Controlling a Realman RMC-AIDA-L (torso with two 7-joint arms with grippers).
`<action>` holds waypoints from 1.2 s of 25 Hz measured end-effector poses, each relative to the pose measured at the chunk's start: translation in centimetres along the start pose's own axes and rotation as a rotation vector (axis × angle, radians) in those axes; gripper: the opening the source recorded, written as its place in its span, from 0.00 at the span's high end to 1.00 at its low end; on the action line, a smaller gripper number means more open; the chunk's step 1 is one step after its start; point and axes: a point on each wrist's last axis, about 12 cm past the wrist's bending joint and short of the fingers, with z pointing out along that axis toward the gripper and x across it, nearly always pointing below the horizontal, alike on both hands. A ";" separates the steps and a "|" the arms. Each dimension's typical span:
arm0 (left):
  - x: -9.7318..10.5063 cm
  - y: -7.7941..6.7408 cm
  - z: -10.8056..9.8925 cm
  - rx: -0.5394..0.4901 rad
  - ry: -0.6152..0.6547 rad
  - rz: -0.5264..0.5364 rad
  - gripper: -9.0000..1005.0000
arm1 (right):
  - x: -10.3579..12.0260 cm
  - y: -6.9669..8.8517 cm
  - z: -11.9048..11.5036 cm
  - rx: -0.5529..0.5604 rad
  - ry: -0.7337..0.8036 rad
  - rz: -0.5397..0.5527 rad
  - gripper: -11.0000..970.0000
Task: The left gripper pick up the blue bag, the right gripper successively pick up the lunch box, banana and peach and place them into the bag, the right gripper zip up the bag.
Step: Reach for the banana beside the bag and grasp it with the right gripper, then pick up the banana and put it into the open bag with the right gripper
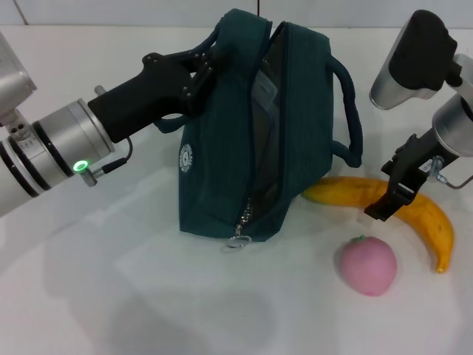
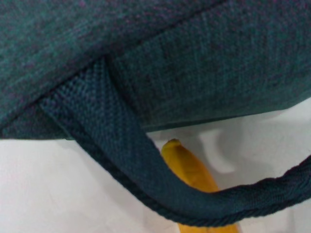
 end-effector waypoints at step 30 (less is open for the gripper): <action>0.2 -0.2 -0.2 0.004 -0.004 -0.011 0.96 | 8.7 -3.6 -5.1 0.033 -0.404 0.371 0.55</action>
